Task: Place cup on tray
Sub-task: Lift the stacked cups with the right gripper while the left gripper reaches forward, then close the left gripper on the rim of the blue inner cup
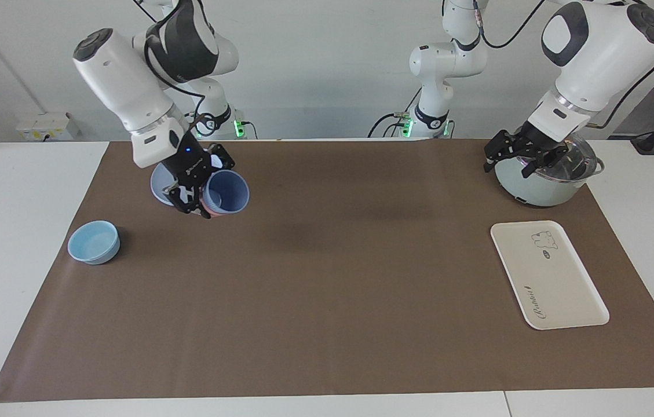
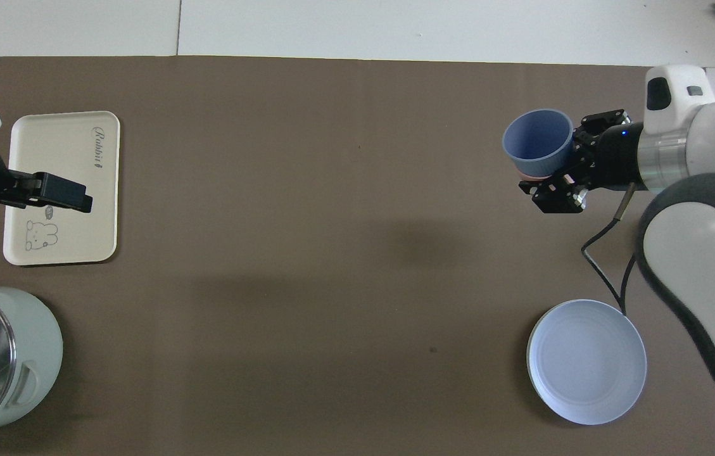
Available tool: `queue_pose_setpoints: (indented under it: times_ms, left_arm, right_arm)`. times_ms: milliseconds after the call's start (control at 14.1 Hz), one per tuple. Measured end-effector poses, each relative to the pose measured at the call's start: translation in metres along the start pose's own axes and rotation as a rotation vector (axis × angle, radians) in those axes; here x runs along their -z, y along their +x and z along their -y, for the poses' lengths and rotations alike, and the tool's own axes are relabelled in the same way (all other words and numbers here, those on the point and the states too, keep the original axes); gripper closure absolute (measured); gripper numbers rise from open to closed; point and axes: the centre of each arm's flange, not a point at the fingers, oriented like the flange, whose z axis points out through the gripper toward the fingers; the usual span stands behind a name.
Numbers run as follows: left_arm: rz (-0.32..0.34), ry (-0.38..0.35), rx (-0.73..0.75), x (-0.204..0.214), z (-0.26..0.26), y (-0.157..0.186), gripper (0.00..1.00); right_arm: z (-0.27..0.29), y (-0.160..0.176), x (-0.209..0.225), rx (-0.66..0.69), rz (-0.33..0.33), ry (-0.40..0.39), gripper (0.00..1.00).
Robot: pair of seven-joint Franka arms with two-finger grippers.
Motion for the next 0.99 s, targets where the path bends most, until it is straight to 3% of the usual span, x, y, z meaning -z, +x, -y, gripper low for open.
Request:
queue_pose_setpoints:
  times_ms: [213,496,709,921,992]
  left_arm:
    - [0.037,-0.238,0.174,-0.018,-0.034,0.008,0.12]
    - [0.015,-0.408,0.314,-0.069,-0.125,0.013,0.15]
    - [-0.005,-0.436,0.34,-0.096,-0.195,-0.007,0.22]
    - [0.018,-0.433,0.308,-0.11,-0.23,-0.025,0.26]
    - [0.024,-0.432,0.298,-0.114,-0.239,-0.031,0.35]
  right_arm:
    - [0.036,0.027,-0.01,0.014,0.062,0.017,0.16]
    - [0.091,0.063,-0.03,0.05,0.145,-0.028,0.16]
    - [0.113,0.077,-0.039,0.097,0.183,-0.058,0.16]
    - [0.117,0.082,-0.043,0.114,0.19,-0.064,0.16]
    - [0.116,0.082,-0.042,0.113,0.189,-0.066,0.16]
